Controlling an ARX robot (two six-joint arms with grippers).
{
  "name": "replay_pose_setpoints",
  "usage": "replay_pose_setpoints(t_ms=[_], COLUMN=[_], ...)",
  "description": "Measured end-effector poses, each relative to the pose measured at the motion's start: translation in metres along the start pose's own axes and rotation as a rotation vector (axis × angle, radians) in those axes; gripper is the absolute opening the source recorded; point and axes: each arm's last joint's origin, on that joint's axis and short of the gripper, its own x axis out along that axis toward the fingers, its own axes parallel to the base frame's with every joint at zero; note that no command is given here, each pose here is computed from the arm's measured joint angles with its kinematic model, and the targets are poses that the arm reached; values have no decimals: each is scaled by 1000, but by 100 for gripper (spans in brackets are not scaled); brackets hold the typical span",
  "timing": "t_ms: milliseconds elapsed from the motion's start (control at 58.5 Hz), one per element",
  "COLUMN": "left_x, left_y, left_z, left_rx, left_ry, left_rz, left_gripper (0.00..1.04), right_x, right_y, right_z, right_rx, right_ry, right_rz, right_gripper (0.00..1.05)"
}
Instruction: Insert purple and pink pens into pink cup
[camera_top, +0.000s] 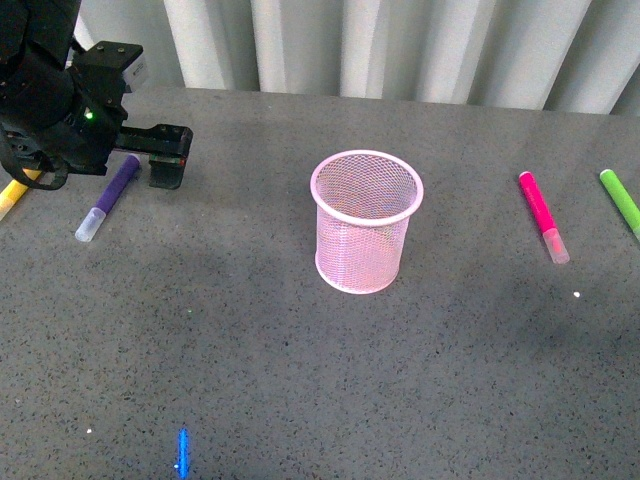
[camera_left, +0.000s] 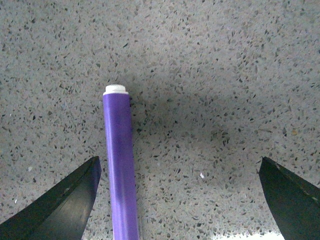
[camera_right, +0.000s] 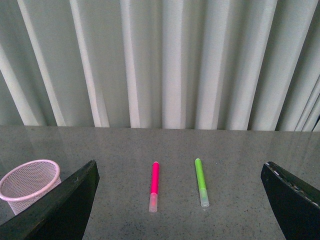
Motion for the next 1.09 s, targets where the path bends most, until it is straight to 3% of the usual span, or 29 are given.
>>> replay_pose_setpoints(t_ms=[821, 1094], left_x=[30, 31], left_y=[23, 16], left_z=[13, 19], left_rx=[-8, -20], left_ry=[47, 107], left_rz=[19, -10], left_gripper=[98, 62], right_x=[0, 0], right_y=[0, 0], right_z=[0, 0], right_rx=[0, 0], right_ry=[0, 0], right_rz=[0, 0], right_gripper=[98, 98])
